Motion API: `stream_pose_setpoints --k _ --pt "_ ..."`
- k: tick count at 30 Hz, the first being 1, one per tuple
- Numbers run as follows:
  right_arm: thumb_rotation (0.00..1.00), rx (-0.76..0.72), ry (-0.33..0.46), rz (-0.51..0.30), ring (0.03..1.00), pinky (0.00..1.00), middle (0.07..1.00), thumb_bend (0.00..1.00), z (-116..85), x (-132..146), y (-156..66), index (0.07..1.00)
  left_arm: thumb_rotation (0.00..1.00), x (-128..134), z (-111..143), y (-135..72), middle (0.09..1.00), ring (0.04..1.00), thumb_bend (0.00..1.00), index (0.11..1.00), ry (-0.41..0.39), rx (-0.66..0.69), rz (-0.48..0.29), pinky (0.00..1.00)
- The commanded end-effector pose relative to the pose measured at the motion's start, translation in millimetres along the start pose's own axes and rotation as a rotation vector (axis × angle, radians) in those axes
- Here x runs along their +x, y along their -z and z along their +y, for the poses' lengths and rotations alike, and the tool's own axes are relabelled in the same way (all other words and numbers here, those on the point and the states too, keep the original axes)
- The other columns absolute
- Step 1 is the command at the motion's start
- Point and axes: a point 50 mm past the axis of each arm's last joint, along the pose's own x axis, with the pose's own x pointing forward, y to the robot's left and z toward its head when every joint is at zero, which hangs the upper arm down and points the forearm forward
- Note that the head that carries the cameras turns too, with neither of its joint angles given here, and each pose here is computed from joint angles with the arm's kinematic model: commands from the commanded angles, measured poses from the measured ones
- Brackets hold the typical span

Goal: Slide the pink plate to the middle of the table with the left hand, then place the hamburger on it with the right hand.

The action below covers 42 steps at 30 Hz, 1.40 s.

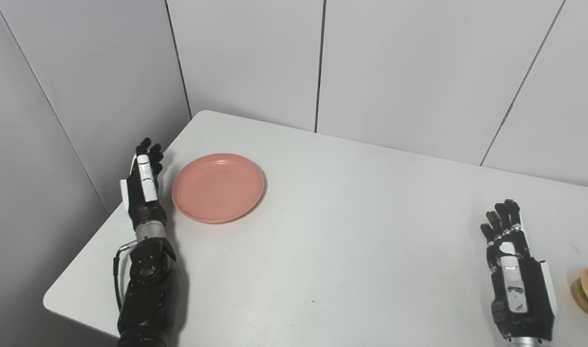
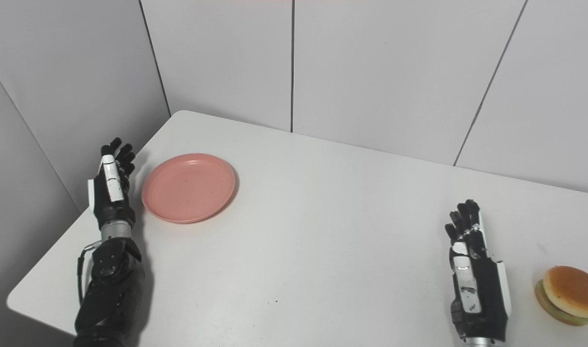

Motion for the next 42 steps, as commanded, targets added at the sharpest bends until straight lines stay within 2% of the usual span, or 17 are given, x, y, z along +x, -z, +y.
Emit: stream_pose_setpoints --k 1,12,16,22,24,26,30,35,42 --pt "0.79 0.013 0.040 0.167 1.000 1.00 1.000 0.54 -15 -47 33 1.000 1.00 -2 -14 -3 0.883 0.909 0.64 0.880 0.049 -0.010 -0.004 0.95" --pt "0.81 -0.004 0.046 0.157 1.000 1.00 1.000 0.51 -18 -45 35 1.000 1.00 -9 -32 2 0.893 0.919 0.63 0.897 0.100 -0.065 0.049 0.95" --pt "0.82 -0.006 0.048 0.159 1.000 1.00 1.000 0.50 -18 -45 36 1.000 1.00 -14 -36 2 0.891 0.920 0.61 0.900 0.153 -0.028 0.061 0.97" --pt "0.82 -0.016 0.057 0.167 1.000 1.00 1.000 0.52 -15 -43 42 1.000 1.00 -13 -37 6 0.892 0.931 0.65 0.902 0.189 -0.095 0.121 1.00" --pt "0.84 -0.034 0.055 0.169 1.000 1.00 1.000 0.52 -13 -41 46 1.000 1.00 -11 -40 8 0.876 0.910 0.65 0.885 0.187 -0.115 0.131 0.95" --pt "0.87 -0.041 0.054 0.166 1.000 1.00 1.000 0.48 -12 -38 47 1.000 1.00 -10 -42 10 0.870 0.900 0.62 0.876 0.197 -0.126 0.135 0.93" --pt "0.83 -0.053 0.058 0.144 1.000 1.00 1.000 0.49 -9 -37 49 1.000 1.00 -11 -47 12 0.880 0.903 0.61 0.881 0.228 -0.144 0.141 0.94" --pt "0.84 -0.065 0.049 0.141 1.000 1.00 1.000 0.48 -6 -38 49 1.000 1.00 -17 -51 13 0.869 0.889 0.62 0.865 0.283 -0.152 0.137 0.91" --pt "0.85 -0.079 0.039 0.149 1.000 1.00 1.000 0.50 -3 -39 49 1.000 1.00 -25 -63 20 0.850 0.869 0.63 0.851 0.342 -0.170 0.203 0.88"
